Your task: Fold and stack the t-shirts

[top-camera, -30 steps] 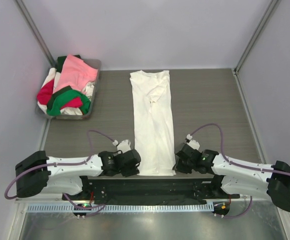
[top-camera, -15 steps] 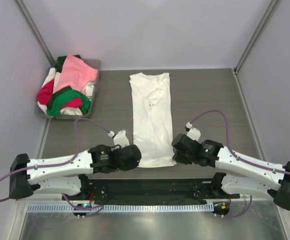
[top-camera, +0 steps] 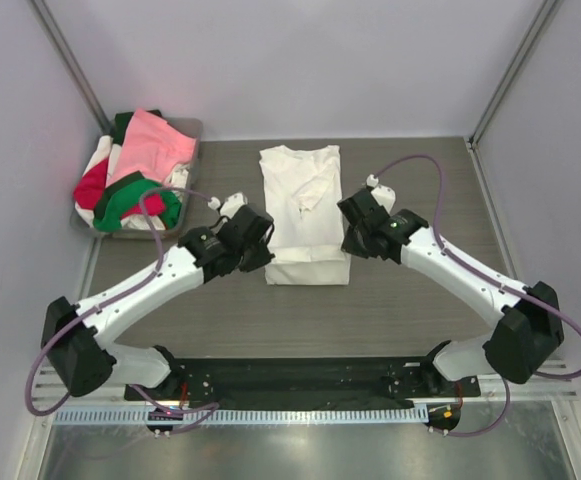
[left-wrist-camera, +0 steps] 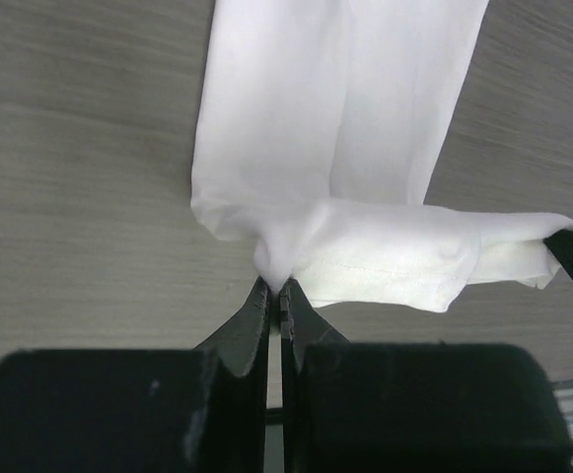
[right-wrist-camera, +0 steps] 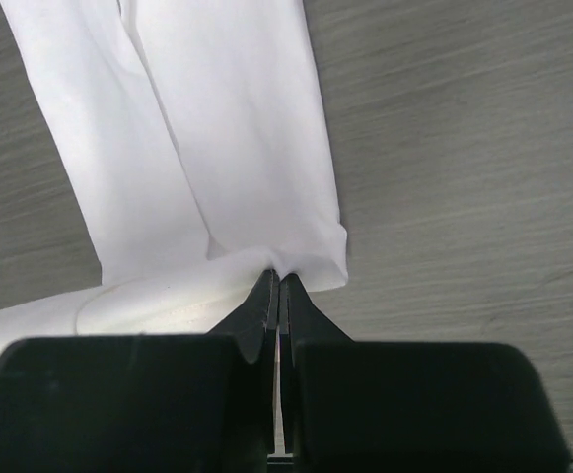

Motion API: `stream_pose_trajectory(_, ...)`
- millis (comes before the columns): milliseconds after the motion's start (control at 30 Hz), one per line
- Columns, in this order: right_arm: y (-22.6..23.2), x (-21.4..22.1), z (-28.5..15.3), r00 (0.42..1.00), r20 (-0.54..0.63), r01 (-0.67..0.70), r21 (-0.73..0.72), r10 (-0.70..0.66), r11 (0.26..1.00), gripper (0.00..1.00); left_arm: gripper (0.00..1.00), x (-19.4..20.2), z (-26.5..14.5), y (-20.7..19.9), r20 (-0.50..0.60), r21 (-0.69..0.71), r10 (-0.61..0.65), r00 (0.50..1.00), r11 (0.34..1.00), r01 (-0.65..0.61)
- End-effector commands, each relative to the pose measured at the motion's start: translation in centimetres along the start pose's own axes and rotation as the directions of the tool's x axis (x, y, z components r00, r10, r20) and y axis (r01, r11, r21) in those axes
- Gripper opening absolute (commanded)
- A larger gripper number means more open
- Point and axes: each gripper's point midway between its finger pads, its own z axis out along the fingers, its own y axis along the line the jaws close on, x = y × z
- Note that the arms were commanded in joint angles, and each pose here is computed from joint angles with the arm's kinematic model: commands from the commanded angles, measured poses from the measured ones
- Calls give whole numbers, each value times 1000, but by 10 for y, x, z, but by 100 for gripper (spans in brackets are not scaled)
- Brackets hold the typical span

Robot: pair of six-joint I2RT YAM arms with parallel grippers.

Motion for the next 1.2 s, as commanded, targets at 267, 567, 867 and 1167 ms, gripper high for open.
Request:
stream_pose_trajectory(267,12,-71,58,995,19,97,42,-97,994,1,2,-59,70,-2,-61,-66,68,996,995,-72)
stream_pose_trajectory(567,7,-78,112,993,-55,110,71,-106,991,1,1,-70,120,13,-125,-112,32,992,993,-46)
stream_pose_trajectory(867,7,-77,158,986,-132,108,50,-100,993,1,1,-70,161,18,-172,-152,17,985,987,-43)
stream_pose_trajectory(1167,25,-151,164,991,-91,97,25,-95,995,61,33,-119,178,7,-207,-149,-56,977,989,25)
